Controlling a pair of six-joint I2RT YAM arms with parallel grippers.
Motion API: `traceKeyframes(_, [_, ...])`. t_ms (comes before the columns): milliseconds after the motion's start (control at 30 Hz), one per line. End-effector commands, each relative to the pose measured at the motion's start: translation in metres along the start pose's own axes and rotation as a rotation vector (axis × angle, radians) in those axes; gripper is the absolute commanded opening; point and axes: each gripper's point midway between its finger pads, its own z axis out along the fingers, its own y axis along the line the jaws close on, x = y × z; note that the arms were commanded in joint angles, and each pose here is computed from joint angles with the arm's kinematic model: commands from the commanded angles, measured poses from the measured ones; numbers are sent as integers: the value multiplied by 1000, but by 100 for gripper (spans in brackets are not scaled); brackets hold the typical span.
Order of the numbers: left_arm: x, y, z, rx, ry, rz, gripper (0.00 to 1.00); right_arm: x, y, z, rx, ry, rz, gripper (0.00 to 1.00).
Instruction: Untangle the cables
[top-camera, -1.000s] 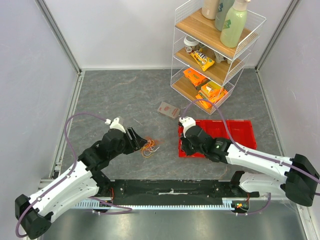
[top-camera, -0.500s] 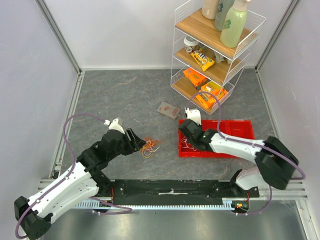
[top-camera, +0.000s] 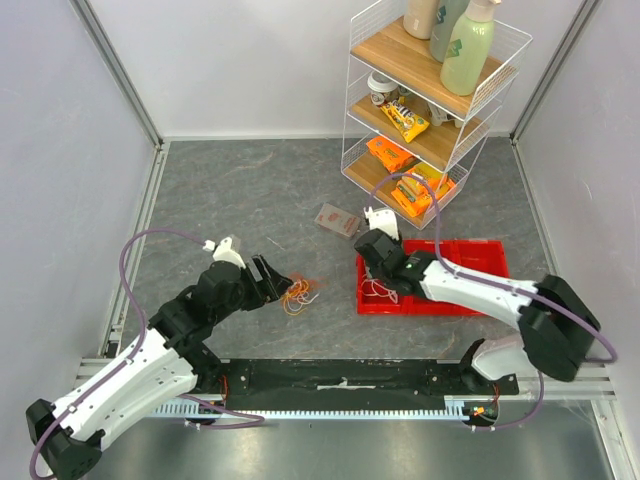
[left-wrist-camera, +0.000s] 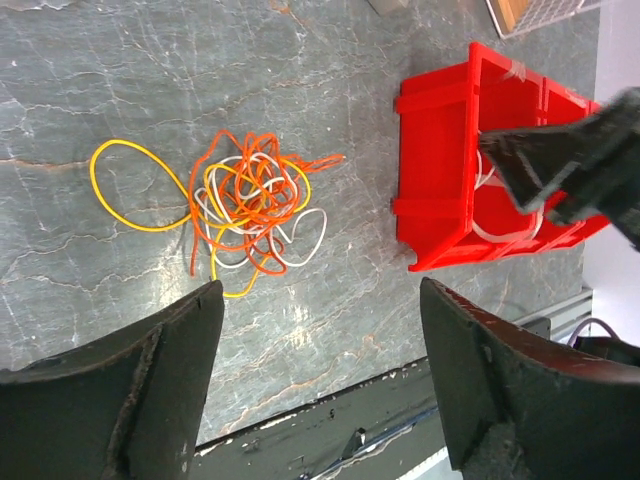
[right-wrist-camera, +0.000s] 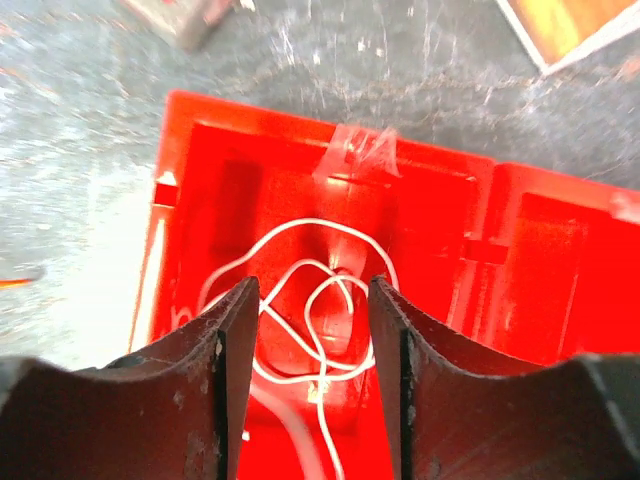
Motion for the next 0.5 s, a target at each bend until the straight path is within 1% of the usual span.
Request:
traceKeyframes(0, [-11, 6, 1, -37, -54, 18, 86, -38, -3, -40, -85, -74, 33, 57])
traceKeyframes(100, [-10, 14, 4, -68, -65, -4, 86, -50, -2, -62, -148, -109, 63, 65])
traceKeyframes(167, [-7, 18, 6, -81, -62, -19, 84, -57, 2, -74, -199, -128, 76, 70])
traceKeyframes(233, [-3, 23, 9, -97, -52, -29, 81, -63, 12, -84, -262, -136, 81, 73])
traceKeyframes(300, [1, 27, 12, -110, -44, -27, 74, -66, 33, -94, -362, -148, 73, 73])
traceKeyframes(400, [5, 36, 16, -139, -42, -35, 68, -65, 89, -117, -577, -176, 37, 69])
traceKeyframes(467, [7, 40, 20, -152, -39, -41, 64, -55, 127, -130, -686, -186, -8, 67])
